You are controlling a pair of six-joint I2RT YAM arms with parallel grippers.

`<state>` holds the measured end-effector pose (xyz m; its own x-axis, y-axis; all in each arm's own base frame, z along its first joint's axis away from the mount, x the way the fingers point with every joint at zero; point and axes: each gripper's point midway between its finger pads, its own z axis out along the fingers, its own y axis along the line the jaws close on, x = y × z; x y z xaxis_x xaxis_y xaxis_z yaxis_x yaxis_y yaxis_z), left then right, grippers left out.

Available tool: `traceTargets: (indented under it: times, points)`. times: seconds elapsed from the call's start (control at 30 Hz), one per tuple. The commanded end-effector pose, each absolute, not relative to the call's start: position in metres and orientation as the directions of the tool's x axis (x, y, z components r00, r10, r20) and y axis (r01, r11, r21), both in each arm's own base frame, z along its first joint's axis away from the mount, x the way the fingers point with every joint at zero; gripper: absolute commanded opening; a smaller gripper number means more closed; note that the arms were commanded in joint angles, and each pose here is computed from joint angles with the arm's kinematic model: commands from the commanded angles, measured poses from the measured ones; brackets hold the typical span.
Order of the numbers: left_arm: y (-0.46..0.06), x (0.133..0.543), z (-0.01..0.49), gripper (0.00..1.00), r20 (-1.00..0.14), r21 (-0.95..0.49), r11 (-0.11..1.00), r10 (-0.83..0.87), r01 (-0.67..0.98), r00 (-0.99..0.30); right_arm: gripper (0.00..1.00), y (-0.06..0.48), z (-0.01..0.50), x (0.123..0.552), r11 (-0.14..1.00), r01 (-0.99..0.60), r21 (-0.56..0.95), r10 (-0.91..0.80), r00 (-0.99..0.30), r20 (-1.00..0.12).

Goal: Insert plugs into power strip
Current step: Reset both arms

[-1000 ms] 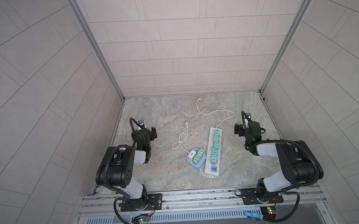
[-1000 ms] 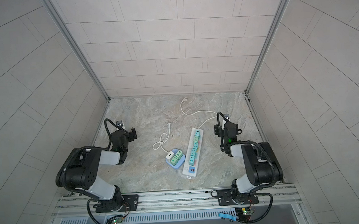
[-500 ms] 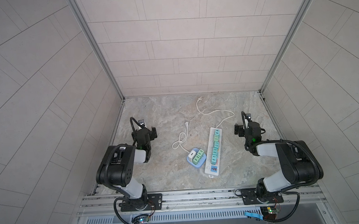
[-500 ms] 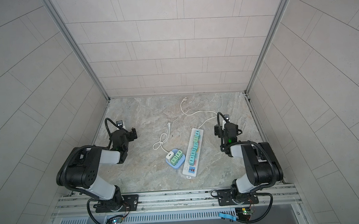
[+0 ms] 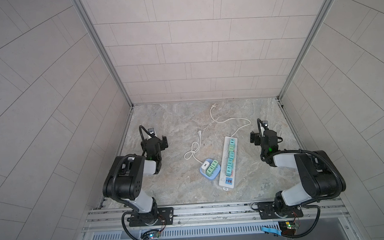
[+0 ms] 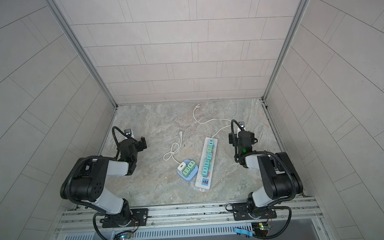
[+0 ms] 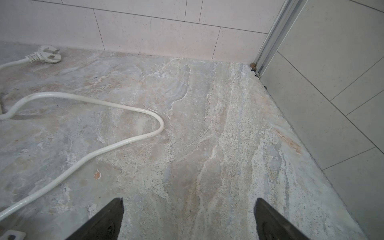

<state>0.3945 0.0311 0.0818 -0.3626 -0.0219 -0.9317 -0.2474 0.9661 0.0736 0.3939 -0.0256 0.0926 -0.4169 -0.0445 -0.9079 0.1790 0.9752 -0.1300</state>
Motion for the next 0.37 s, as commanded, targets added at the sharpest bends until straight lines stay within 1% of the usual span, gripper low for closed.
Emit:
traceTargets:
  times: [0.0,0.33]
  points:
    - [0.0326,0.3956,0.0877,1.00,-0.938,0.080,0.965,-0.011,-0.249,-0.346,1.00,-0.0300,0.0853,0.3916,0.970,0.193,-0.149,-0.048,-0.448,-0.893]
    - [0.0327,0.3959,0.0883,1.00,-0.939,0.080,0.965,-0.011,-0.250,-0.344,1.00,-0.0299,0.0860,0.3913,0.970,0.193,-0.149,-0.049,-0.445,-0.894]
